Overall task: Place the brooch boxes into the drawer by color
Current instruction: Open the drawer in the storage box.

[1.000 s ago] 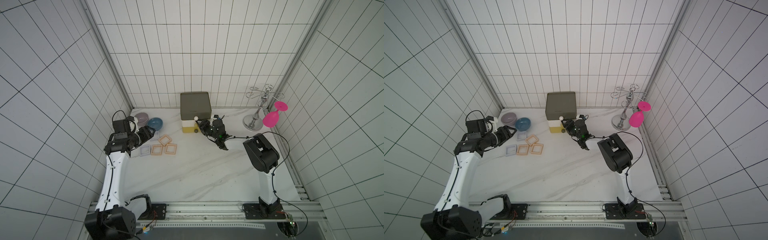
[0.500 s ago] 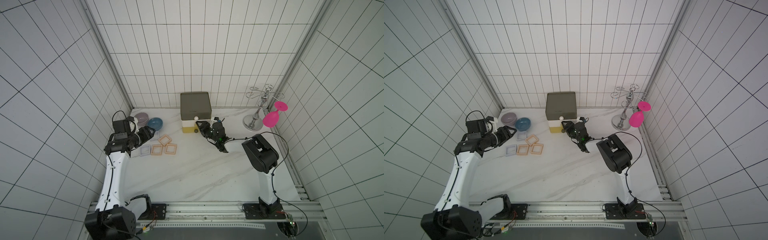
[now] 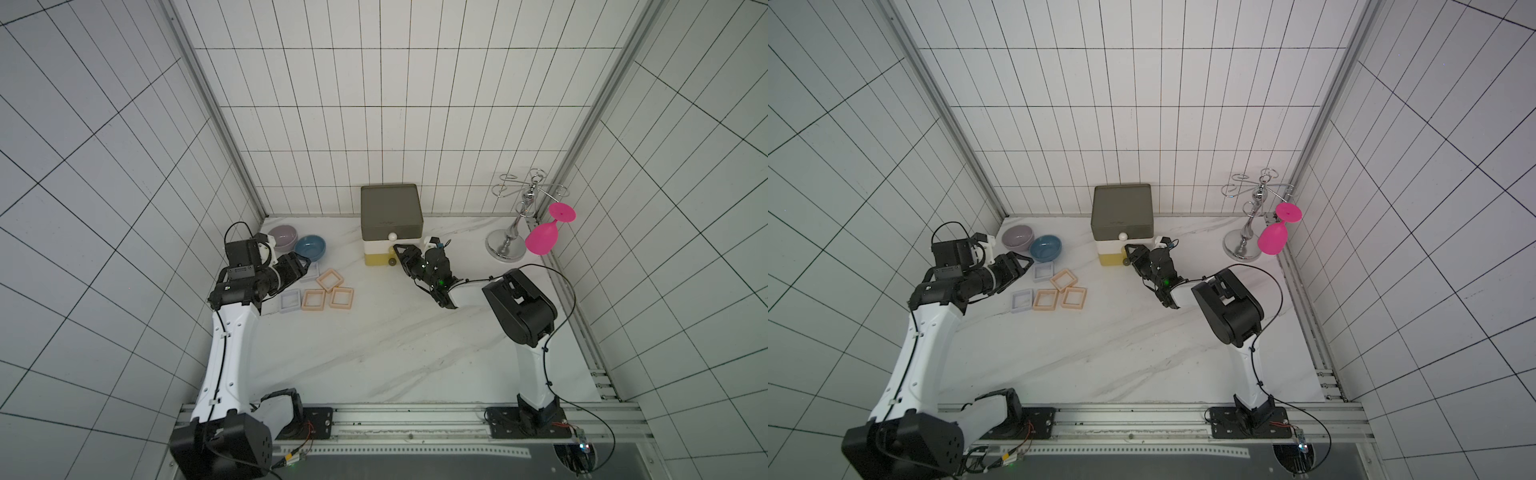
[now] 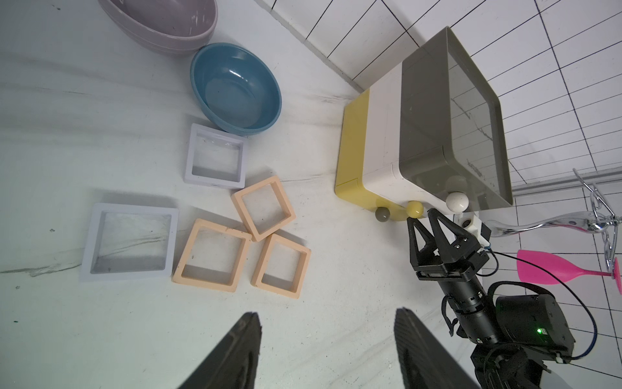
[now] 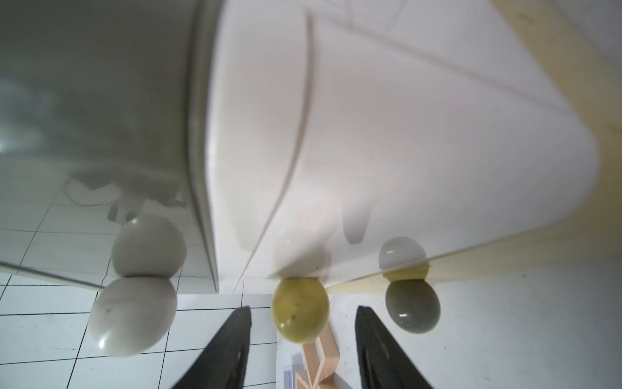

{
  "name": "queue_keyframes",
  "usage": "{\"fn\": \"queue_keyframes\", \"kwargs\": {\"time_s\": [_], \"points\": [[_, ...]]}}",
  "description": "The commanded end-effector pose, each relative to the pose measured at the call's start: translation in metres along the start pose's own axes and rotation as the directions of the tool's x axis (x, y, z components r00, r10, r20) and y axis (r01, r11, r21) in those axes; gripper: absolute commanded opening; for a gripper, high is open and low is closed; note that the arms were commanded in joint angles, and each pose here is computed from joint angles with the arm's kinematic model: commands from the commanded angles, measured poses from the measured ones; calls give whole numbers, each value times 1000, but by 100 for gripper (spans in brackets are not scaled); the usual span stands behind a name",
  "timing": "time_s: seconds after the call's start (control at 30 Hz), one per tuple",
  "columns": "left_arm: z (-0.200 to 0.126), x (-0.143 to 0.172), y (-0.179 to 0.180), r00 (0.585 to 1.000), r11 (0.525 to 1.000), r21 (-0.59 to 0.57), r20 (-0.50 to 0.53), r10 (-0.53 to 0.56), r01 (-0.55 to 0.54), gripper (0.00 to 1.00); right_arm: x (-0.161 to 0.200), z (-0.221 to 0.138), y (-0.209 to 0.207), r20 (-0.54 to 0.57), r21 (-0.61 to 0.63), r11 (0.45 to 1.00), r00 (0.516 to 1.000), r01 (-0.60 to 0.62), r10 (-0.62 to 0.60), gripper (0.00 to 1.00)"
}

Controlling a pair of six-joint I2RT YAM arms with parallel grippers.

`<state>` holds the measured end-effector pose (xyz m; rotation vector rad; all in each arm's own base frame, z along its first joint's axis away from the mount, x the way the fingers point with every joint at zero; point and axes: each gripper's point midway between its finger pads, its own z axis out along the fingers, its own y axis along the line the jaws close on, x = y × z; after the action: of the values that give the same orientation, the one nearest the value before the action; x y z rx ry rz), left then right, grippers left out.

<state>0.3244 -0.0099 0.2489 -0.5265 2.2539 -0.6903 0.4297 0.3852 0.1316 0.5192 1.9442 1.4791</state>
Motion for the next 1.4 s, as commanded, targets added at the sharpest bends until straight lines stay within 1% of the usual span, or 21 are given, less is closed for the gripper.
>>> {"fn": "queue_keyframes", "kwargs": {"time_s": [0.0,0.13,0.53,0.7,0.8,0.97,1.13,1.2,1.33,1.37], "points": [[-3,-3,-3,999,999,16,19,27,-27,67,1,3,24,17,-61,998,1000,-1,2,52],[-2,-4,-4,999,999,17,18,27,-27,67,4,8,28,12,-65,998,1000,0,0,51],[-1,-7,-5,999,999,20,15,34,-34,67,-2,20,29,26,-58,998,1000,15,-13,49],[-1,-6,-4,999,999,16,14,35,-35,67,-6,24,26,39,-48,999,999,13,-11,47],[1,-6,-2,999,999,15,10,30,-30,67,-7,27,27,38,-51,999,999,13,-11,44],[0,-6,-3,999,999,18,9,32,-32,67,-4,29,26,34,-55,998,999,9,-7,44],[0,-5,1,999,1000,-3,18,29,-29,67,-3,30,24,35,-47,999,999,13,-11,43],[1,-6,1,1000,1000,-5,15,26,-26,67,-3,30,25,33,-50,999,999,12,-10,39],[1,-6,0,1000,1000,2,12,21,-21,67,-2,28,27,36,-54,998,999,12,-10,26],[0,-6,-1,1000,1000,3,12,22,-22,67,-3,27,27,38,-56,998,999,14,-12,25]]}}
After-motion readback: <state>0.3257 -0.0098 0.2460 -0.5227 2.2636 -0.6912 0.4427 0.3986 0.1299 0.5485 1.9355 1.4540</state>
